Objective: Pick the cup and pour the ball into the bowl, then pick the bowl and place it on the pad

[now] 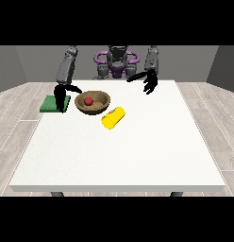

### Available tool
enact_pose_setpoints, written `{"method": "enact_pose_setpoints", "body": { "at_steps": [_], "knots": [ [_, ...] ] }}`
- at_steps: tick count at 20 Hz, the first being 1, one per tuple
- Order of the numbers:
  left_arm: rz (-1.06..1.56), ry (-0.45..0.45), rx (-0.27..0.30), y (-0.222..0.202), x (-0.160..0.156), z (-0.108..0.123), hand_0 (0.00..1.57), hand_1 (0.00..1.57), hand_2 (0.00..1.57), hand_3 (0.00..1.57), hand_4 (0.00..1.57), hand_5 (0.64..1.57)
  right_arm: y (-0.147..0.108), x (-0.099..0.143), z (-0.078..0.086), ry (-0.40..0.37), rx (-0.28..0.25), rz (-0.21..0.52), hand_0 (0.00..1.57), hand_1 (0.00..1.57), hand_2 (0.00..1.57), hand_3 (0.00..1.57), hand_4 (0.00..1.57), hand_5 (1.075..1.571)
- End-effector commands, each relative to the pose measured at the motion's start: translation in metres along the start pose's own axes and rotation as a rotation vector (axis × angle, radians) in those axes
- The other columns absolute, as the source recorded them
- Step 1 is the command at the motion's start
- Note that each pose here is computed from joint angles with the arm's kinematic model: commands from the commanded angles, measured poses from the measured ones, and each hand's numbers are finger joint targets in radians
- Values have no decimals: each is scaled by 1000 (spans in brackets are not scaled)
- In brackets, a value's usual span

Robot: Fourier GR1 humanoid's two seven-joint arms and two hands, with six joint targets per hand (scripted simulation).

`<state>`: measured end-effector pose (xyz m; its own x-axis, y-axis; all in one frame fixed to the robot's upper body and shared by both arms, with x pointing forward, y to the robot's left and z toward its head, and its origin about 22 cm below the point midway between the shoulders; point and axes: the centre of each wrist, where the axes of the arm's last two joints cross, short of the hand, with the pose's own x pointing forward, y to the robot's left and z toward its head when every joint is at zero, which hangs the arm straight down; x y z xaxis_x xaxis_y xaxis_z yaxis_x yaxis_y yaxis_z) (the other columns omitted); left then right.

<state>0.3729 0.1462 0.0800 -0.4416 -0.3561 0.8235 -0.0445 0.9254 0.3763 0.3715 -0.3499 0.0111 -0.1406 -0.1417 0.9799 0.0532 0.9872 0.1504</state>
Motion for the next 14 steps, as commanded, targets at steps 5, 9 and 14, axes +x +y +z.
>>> {"method": "enact_pose_setpoints", "body": {
  "at_steps": [5, 9, 14],
  "knots": [
    [61, 13, -23, -2, 9, 4, 0, 0, 0, 0, 0, 1537, -2, -38, 23, 67, -8, -12, 0, 0, 0, 0, 93, 1540],
    [44, -23, -21, 7, 10, -7, 0, 0, 0, 0, 0, 1551, 16, -31, 7, 39, 12, -41, 0, 0, 0, 0, 260, 1550],
    [45, -111, -47, 12, 51, -16, 0, 0, 0, 0, 0, 1557, -11, -43, 26, 6, -76, -100, 0, 0, 0, 0, 133, 1531]
  ]
}}
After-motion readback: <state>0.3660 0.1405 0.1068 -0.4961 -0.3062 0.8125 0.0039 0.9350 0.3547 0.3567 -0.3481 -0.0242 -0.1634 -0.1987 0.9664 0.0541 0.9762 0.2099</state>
